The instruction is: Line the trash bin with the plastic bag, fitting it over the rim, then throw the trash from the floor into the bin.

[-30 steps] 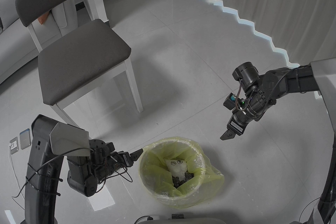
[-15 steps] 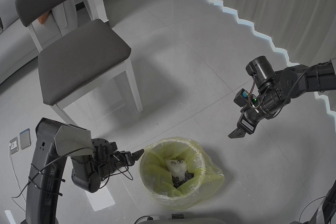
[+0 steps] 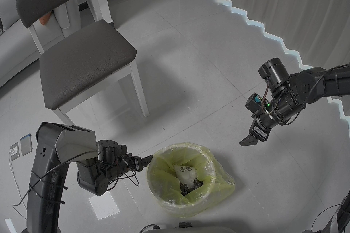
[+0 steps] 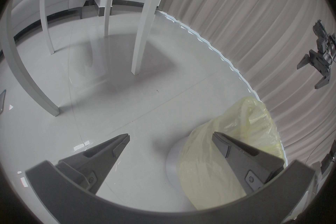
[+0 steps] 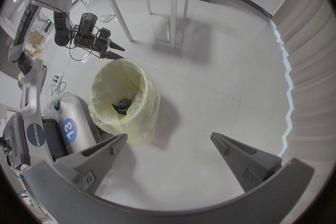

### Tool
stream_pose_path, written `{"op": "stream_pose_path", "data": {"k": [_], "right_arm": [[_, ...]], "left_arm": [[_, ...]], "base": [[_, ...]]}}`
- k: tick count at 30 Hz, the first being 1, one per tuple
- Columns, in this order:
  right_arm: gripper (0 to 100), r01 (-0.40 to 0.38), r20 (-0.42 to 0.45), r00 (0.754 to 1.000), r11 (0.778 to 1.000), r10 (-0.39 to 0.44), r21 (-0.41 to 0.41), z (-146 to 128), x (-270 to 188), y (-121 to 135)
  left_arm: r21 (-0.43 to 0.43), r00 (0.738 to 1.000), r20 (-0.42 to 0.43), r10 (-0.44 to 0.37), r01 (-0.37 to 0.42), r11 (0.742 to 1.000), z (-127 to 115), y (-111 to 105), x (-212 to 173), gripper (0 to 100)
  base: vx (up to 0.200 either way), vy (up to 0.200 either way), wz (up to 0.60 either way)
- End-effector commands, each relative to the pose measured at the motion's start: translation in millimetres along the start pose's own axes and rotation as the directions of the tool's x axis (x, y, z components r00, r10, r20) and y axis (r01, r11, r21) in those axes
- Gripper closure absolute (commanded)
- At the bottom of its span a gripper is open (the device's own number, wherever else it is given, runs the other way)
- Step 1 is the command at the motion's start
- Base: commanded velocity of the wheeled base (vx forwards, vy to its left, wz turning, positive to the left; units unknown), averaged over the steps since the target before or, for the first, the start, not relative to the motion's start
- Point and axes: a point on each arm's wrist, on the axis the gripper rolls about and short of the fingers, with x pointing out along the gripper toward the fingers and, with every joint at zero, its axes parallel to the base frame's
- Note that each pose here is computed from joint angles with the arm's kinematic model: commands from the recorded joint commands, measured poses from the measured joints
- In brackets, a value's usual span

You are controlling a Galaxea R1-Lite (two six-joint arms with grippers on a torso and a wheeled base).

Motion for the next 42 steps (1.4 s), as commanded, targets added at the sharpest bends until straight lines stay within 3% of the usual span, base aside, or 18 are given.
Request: {"op": "stream_pose_path", "data": {"k": [1, 5, 9, 14, 18, 23, 26, 28, 30, 31, 33, 35, 36, 37, 42], "right_arm": [[0, 0.0, 0.002, 1.0, 1.0, 0.0, 0.0, -2, -5, 2], [0, -0.025, -0.034, 0.999, 1.0, 0.025, 0.0, -10, 3, 8], [0, -0.077, -0.111, 0.991, 0.997, 0.076, -0.007, -24, 41, 22], [0, -0.071, -0.161, 0.985, 0.997, 0.064, -0.035, -29, 86, 25], [0, -0.035, -0.117, 0.993, 0.999, 0.032, -0.023, -17, 111, 9], [0, 0.019, -0.026, 0.999, 1.0, -0.019, -0.003, 0, 97, -7], [0, 0.083, 0.071, 0.994, 0.996, -0.083, 0.013, 12, 56, -15], [0, 0.129, 0.151, 0.978, 0.988, -0.141, 0.086, 17, 9, -16], [0, 0.138, 0.17, 0.973, 0.984, -0.156, 0.112, 17, -4, -16], [0, 0.162, 0.221, 0.953, 0.966, -0.206, 0.201, 14, -41, -15], [0, 0.169, 0.263, 0.93, 0.934, -0.257, 0.314, 8, -71, -13], [0, 0.172, 0.303, 0.895, 0.882, -0.326, 0.439, -3, -101, -10], [0, 0.172, 0.308, 0.892, 0.878, -0.331, 0.447, -4, -103, -9], [0, 0.166, 0.352, 0.85, 0.834, -0.391, 0.526, -18, -131, -1], [0, 0.209, 0.416, 0.735, 0.763, -0.536, 0.612, -75, -192, 30]], "left_arm": [[-0.018, 1.0, 0.019, 0.023, -0.022, 1.0, 3, 9, -9, 0], [-0.031, 0.998, 0.053, 0.039, -0.037, 0.999, 6, 20, -26, 0], [-0.043, 0.994, 0.103, 0.046, -0.042, 0.998, 8, 30, -47, 0], [-0.052, 0.993, 0.106, 0.051, -0.046, 0.998, 9, 31, -61, 0], [-0.102, 0.99, 0.136, 0.049, -0.036, 0.994, 23, 24, -76, 0], [-0.139, 0.969, 0.245, 0.033, 0.001, 0.99, 59, 11, -107, 0], [-0.102, 0.938, 0.345, 0.007, 0.03, 0.994, 88, -2, -135, 0], [-0.05, 0.905, 0.424, -0.032, 0.059, 0.997, 107, -18, -164, 0], [-0.038, 0.897, 0.44, -0.044, 0.068, 0.997, 111, -23, -174, 0], [-0.013, 0.886, 0.46, -0.067, 0.082, 0.997, 116, -36, -198, 0], [-0.001, 0.887, 0.456, -0.069, 0.078, 0.997, 116, -44, -219, 0], [0.011, 0.888, 0.456, -0.064, 0.067, 0.998, 114, -50, -242, 0], [0.012, 0.887, 0.458, -0.065, 0.066, 0.998, 114, -51, -243, 0], [0.029, 0.876, 0.479, -0.061, 0.054, 0.998, 115, -57, -264, 0], [0.028, 0.841, 0.541, -0.023, 0.009, 1.0, 116, -67, -320, 0]], "base": [[0.0, 0.0, 0.0], [0.0, 0.0, 0.0], [0.0, 0.0, 0.0], [0.0, 0.0, 0.0], [0.0, 0.0, 0.0], [0.0, 0.0, 0.0], [0.0, 0.0, 0.0], [0.0, 0.0, 0.0], [0.0, 0.0, 0.0], [0.0, 0.0, 0.0], [0.0, 0.0, 0.0], [0.0, 0.0, 0.0], [0.0, 0.0, 0.0], [0.0, 0.0, 0.0], [0.0, 0.0, 0.0]]}}
